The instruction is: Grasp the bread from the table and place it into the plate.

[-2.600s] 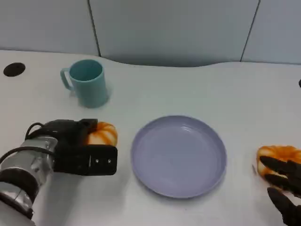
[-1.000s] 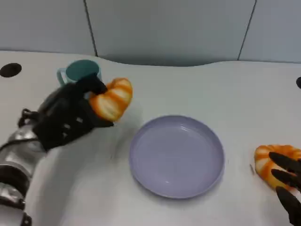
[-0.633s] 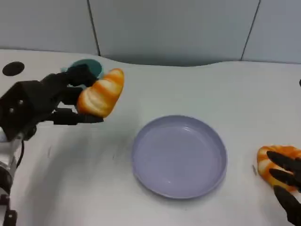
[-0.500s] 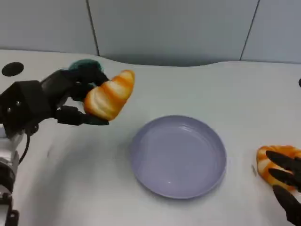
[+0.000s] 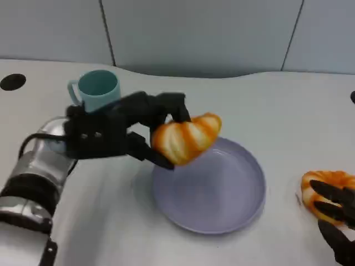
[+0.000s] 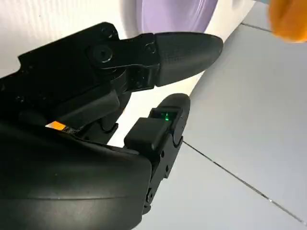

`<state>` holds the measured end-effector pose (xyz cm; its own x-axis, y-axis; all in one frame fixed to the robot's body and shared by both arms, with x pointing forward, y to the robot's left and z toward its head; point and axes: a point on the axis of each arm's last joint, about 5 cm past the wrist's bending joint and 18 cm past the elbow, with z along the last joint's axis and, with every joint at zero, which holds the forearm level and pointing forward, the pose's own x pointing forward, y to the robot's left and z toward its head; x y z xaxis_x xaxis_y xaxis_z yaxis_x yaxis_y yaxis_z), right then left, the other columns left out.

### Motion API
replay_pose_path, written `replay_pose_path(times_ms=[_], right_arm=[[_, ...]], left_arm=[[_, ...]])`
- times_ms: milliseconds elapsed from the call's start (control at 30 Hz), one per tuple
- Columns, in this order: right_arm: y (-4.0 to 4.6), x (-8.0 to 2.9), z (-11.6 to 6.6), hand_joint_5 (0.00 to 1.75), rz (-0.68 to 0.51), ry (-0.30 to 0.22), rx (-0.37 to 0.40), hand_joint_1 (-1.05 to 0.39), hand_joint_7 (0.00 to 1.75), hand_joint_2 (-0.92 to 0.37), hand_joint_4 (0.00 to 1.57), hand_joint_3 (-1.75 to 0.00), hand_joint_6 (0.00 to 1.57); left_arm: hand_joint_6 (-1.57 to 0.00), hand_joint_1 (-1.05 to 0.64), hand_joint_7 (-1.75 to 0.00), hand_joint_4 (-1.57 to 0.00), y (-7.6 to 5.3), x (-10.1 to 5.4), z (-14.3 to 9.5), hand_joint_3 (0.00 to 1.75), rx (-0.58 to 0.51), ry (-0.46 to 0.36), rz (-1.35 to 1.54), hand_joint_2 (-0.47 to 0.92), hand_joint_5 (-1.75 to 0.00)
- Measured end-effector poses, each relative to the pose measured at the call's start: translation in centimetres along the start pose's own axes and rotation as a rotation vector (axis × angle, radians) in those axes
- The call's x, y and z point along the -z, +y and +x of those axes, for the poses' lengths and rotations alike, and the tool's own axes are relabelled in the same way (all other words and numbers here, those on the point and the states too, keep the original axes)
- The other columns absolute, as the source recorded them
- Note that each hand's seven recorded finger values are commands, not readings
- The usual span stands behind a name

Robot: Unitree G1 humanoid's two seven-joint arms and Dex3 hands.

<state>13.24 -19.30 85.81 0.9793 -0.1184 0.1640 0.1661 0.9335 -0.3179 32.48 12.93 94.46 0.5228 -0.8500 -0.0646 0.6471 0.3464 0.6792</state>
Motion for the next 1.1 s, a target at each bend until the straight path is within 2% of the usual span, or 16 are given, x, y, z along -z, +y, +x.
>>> replay_pose_path(times_ms=[233, 500, 533, 567, 600, 633, 700, 733, 833, 867, 900, 967, 1000, 1033, 1100], right_arm=[[0.07, -0.2, 0.0, 0.02, -0.006, -0.007, -0.002, -0.39, 0.0, -0.92, 0.95, -0.36, 0.84], [0.19, -0.4, -0.2, 0.01, -0.015, -0.014, 0.008, -0.38, 0.0, -0.92, 0.95, -0.37, 0.83], [0.21, -0.4, -0.2, 0.01, -0.016, -0.014, 0.007, -0.38, 0.0, -0.92, 0.95, -0.37, 0.84], [0.22, -0.4, -0.2, 0.01, -0.016, -0.013, 0.008, -0.38, 0.0, -0.92, 0.95, -0.37, 0.84], [0.24, -0.4, -0.3, 0.02, -0.015, -0.013, 0.009, -0.37, 0.01, -0.92, 0.95, -0.36, 0.84], [0.28, -0.4, -0.3, 0.02, -0.013, -0.015, 0.013, -0.37, 0.01, -0.92, 0.96, -0.36, 0.85], [0.4, -0.4, -0.3, 0.02, -0.006, -0.019, 0.02, -0.37, 0.01, -0.92, 0.96, -0.35, 0.85], [0.47, -0.4, -0.2, 0.02, -0.003, -0.02, 0.022, -0.37, 0.0, -0.92, 0.96, -0.35, 0.85], [0.51, -0.5, -0.3, 0.01, 0.0, -0.019, 0.03, -0.36, 0.0, -0.92, 0.96, -0.35, 0.85], [0.52, -0.5, -0.3, 0.02, 0.0, -0.019, 0.032, -0.36, 0.0, -0.92, 0.96, -0.34, 0.85], [0.53, -0.5, -0.3, 0.02, 0.0, -0.019, 0.036, -0.35, 0.0, -0.92, 0.97, -0.34, 0.85], [0.64, -0.5, -0.3, 0.02, 0.006, -0.028, 0.055, -0.35, 0.0, -0.92, 0.97, -0.33, 0.85], [0.67, -0.6, -0.3, 0.02, 0.008, -0.035, 0.063, -0.34, 0.01, -0.92, 0.98, -0.33, 0.85], [0.73, -0.6, -0.3, 0.03, 0.009, -0.039, 0.074, -0.34, 0.01, -0.92, 0.98, -0.32, 0.85], [0.91, -0.6, -0.3, 0.03, 0.014, -0.047, 0.103, -0.33, 0.01, -0.92, 0.99, -0.32, 0.86]], left_arm=[[-0.61, -0.13, -1.75, -0.83, -2.2, -0.6, 2.1, 0.06, 0.078, 0.049, 0.122, 0.89, -1.75], [-0.71, -0.06, -1.75, -0.83, -3.6, -0.9, 3.4, 0.09, 0.109, 0.077, 0.219, 0.89, -1.75], [-0.73, -0.03, -1.75, -0.86, -3.7, -0.9, 3.5, 0.45, 0.107, 0.075, 0.224, 0.75, -1.75], [-0.73, -0.04, -1.75, -0.87, -3.9, -0.9, 3.6, 0.7, 0.101, 0.074, 0.236, 0.65, -1.75], [-0.71, -0.08, -1.75, -0.87, -4.0, -0.9, 3.6, 0.83, 0.098, 0.076, 0.255, 0.58, -1.75], [-0.69, -0.09, -1.75, -0.86, -4.3, -0.8, 3.7, 0.86, 0.095, 0.081, 0.277, 0.55, -1.75], [-0.67, -0.1, -1.75, -0.86, -4.8, -0.8, 4.0, 0.88, 0.101, 0.091, 0.343, 0.53, -1.75], [-0.63, -0.12, -1.75, -0.84, -5.0, -0.8, 4.0, 0.77, 0.103, 0.092, 0.366, 0.57, -1.75], [-0.59, -0.14, -1.75, -0.81, -5.2, -0.8, 4.2, 0.63, 0.087, 0.083, 0.42, 0.62, -1.75], [-0.46, -0.26, -1.64, -0.6, -5.2, -0.8, 4.2, 0.42, 0.085, 0.083, 0.432, 0.68, -1.72], [-0.39, -0.36, -1.46, -0.42, -5.2, -0.8, 4.2, 0.2, 0.092, 0.083, 0.442, 0.76, -1.65], [-0.35, -0.41, -1.36, -0.33, -4.8, -1.0, 4.3, 0.07, 0.14, 0.082, 0.471, 0.81, -1.62], [-0.37, -0.52, -0.95, -0.25, -4.5, -1.1, 4.4, 0.04, 0.162, 0.079, 0.483, 0.84, -1.25], [-0.43, -0.58, -0.66, -0.23, -4.3, -1.2, 4.4, 0.02, 0.183, 0.075, 0.493, 0.85, -1.06], [-0.46, -0.66, -0.33, -0.15, -3.7, -1.5, 4.4, 0.01, 0.226, 0.059, 0.514, 0.87, -0.87]])
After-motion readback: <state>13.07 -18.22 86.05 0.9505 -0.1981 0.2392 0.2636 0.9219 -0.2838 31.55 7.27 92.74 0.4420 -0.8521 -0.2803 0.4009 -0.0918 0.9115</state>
